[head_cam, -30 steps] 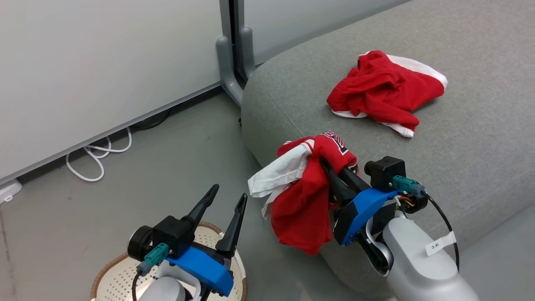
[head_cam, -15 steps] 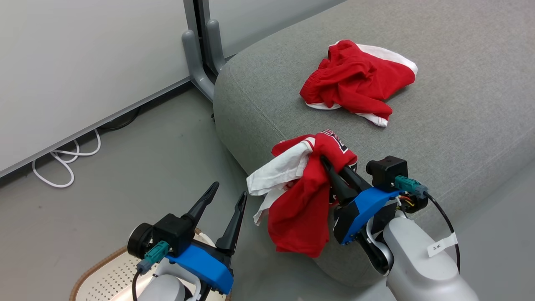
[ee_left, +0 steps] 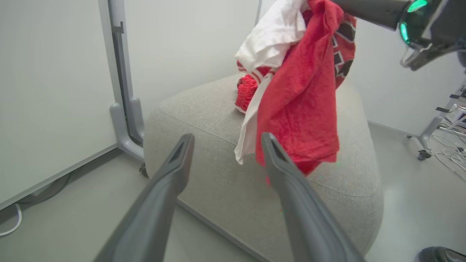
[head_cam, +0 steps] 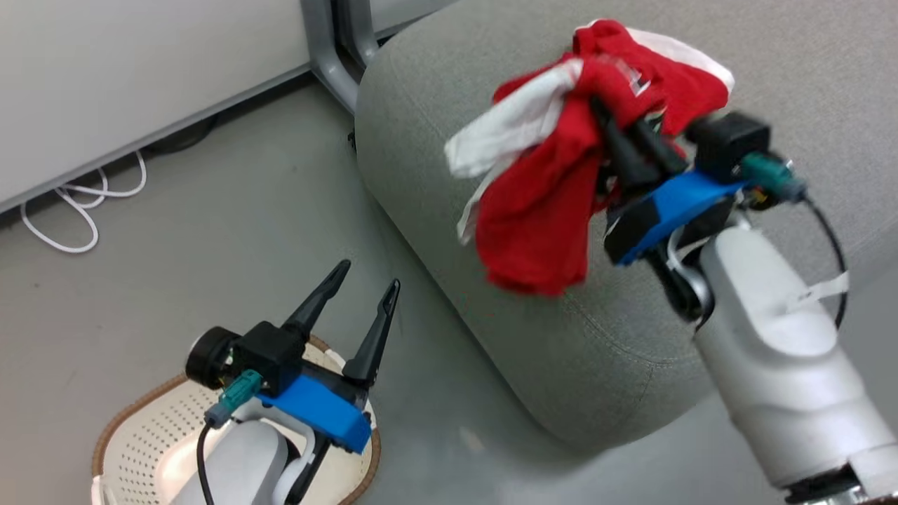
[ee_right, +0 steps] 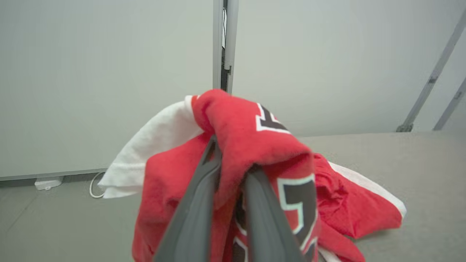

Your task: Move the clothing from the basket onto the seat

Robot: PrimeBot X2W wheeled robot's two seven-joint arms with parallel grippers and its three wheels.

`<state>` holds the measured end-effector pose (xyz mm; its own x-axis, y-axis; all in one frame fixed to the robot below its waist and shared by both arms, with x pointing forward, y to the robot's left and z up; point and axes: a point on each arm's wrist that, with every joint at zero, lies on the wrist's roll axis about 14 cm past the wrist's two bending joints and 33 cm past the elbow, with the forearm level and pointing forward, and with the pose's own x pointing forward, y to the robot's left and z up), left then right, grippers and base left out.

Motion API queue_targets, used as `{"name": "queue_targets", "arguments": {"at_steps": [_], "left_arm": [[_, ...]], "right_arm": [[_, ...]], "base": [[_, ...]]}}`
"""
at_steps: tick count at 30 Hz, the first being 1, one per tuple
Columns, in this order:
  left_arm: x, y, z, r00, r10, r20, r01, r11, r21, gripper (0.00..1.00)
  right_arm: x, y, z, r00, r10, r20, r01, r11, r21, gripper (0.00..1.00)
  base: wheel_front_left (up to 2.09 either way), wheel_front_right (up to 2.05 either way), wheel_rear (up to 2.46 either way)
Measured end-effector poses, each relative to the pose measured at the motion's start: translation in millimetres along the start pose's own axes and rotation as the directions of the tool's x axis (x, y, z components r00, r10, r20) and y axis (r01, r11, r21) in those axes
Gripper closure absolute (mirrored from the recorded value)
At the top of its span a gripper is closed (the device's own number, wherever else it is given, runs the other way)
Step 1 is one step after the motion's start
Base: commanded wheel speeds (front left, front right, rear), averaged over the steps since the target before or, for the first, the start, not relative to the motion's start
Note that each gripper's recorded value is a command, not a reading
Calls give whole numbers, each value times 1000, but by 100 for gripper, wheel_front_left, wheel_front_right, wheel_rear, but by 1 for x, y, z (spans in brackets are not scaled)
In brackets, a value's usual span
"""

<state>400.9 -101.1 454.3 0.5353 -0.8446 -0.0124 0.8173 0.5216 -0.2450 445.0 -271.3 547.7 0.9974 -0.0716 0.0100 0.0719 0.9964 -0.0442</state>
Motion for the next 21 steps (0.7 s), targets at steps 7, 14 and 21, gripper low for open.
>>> {"name": "queue_targets", "arguments": {"at_steps": [7, 14, 21], "left_arm": [[16, 38, -6, 1000, -1, 23, 0, 1000, 15, 0], [26, 78, -20, 999, 13, 46, -14, 1000, 24, 0], [33, 112, -49, 998, 29, 51, -29, 1000, 4, 0]], "right_arm": [[63, -55, 81, 982, -84, 168, 100, 991, -89, 100], [105, -109, 111, 946, -197, 259, 234, 965, -121, 100], [140, -139, 16, 944, -308, 121, 324, 934, -152, 100]], "base": [[0, 0, 0], [0, 0, 0], [0, 0, 0]]}}
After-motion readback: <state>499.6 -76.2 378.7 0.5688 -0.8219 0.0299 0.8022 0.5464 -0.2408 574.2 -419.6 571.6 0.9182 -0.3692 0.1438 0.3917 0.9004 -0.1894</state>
